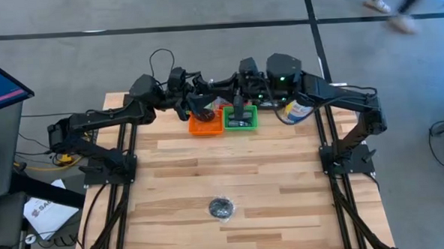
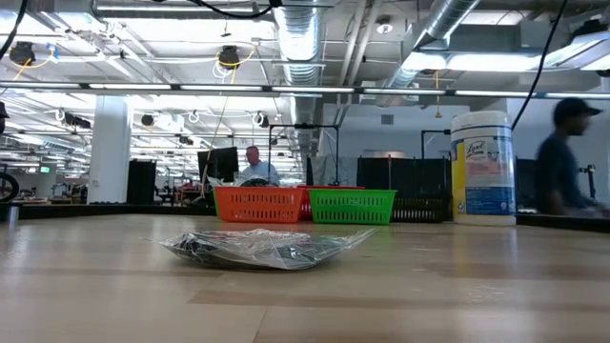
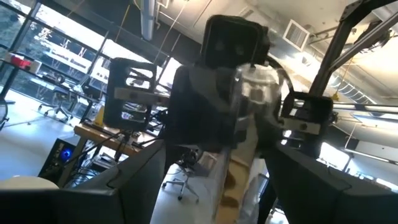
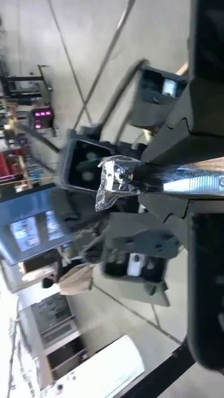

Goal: Pick & Place Travel size toiletries
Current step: Put the nail cutter into the black bin

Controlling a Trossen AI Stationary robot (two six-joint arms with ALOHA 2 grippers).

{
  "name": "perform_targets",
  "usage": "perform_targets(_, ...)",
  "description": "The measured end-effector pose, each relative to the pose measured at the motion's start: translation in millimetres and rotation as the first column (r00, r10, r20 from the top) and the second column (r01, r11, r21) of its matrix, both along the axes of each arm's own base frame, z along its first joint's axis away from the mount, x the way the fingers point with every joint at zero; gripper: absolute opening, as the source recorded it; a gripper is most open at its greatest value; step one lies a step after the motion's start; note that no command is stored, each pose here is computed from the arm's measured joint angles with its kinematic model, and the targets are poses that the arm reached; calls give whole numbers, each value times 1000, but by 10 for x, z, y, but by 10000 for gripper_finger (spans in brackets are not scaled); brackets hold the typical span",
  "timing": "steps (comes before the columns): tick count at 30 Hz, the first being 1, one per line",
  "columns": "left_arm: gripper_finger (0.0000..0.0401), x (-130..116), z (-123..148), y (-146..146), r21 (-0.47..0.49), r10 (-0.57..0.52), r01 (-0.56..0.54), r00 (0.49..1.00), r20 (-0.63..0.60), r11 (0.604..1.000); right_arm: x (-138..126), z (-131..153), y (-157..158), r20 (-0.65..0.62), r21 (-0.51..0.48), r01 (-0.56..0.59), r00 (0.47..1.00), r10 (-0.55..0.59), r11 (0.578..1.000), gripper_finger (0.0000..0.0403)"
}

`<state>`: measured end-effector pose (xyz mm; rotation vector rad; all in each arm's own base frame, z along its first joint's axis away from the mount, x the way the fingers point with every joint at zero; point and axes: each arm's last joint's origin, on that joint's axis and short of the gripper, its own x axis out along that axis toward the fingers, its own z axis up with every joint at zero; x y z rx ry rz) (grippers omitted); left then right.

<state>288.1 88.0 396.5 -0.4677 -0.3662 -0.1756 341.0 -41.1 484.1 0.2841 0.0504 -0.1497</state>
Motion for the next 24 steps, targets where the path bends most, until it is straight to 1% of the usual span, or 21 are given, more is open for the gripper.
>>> perform_targets(5,267,-3,2,-1,-5,-3,3,1000,-1,1000,-31,63,4,39,-5,0,999,0,1000,45)
perform_targets(7,258,-2,-1,-1,-8,-5,4,1000,-4,1000,-22,58,2,40,-5,0,999,0,1000,45)
perform_targets(9,241,-1,-2,-1,-11,-5,5,1000,-6,1000,-12,48,1,37,-4,1,999,-1,1000,45)
perform_targets(14,172,-1,-2,-1,-16,-10,9,1000,-6,1000,-17,55,1,42,-5,3,999,-3,1000,45)
perform_targets(22,36,-7,7,-6,-1,-15,15,1000,0,1000,-18,51,-6,40,6,16,999,-16,1000,47)
perform_targets(24,31,-7,8,-7,0,-16,16,1000,0,1000,-18,51,-6,40,9,18,999,-18,1000,57)
